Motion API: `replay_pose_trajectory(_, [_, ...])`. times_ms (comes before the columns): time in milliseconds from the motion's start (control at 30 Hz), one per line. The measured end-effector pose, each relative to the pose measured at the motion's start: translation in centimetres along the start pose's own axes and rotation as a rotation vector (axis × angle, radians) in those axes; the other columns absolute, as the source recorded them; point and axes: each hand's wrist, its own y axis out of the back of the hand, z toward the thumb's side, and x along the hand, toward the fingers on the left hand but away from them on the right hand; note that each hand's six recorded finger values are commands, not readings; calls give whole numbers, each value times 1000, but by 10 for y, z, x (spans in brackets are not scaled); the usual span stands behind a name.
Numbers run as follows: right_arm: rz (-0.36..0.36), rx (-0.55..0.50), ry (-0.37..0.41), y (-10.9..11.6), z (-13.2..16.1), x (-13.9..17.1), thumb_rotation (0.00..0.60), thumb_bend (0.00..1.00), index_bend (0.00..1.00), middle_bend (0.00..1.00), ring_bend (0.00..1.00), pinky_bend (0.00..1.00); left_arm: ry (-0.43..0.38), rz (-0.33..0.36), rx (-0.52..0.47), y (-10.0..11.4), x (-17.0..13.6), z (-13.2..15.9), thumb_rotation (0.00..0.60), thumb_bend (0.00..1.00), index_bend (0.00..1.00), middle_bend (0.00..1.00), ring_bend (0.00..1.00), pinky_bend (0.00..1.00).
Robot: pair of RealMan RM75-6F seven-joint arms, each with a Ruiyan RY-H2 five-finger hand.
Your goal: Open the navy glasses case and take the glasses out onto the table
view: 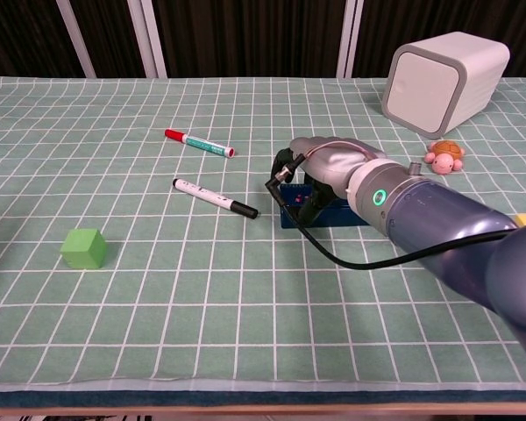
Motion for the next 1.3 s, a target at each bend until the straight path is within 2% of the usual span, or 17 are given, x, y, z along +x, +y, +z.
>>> replay_pose_trajectory(533, [-22, 40, 16, 3, 0, -1, 600, 663, 333, 306, 446, 238, 5, -3, -4, 0, 0, -1, 600, 455, 47, 0, 0, 0])
replay_pose_trajectory(667, [-41, 61, 25, 7, 0, -2, 600, 668, 333, 306, 446, 238, 6, -6, -5, 0, 0, -1, 600, 456, 47, 0, 0, 0])
replay_pose_trajectory(867, [-22, 83, 33, 7, -2, -3, 600, 669, 332, 303, 431, 238, 8, -7, -5, 0, 0, -1, 600, 455, 47, 0, 0, 0])
replay_pose_trajectory(967, [1, 97, 32, 5, -4, -3, 600, 640, 332, 297, 407, 238, 9, -7, -4, 0, 0, -1, 600, 455, 47, 0, 0, 0])
replay_pose_trajectory(1067, [18, 111, 28, 5, -8, -5, 600, 564, 330, 284, 374, 235, 8, -5, -3, 0, 0, -1, 600, 455, 47, 0, 0, 0])
replay_pose_trajectory(1133, [13, 118, 20, 8, -11, -8, 600, 510, 325, 273, 340, 234, 9, -3, -3, 1, 0, -2, 600, 455, 47, 0, 0, 0])
replay_pose_trajectory(1300, [-29, 120, -17, 22, -20, -20, 600, 475, 321, 270, 331, 234, 9, -4, -3, 0, 0, -2, 600, 455, 47, 0, 0, 0])
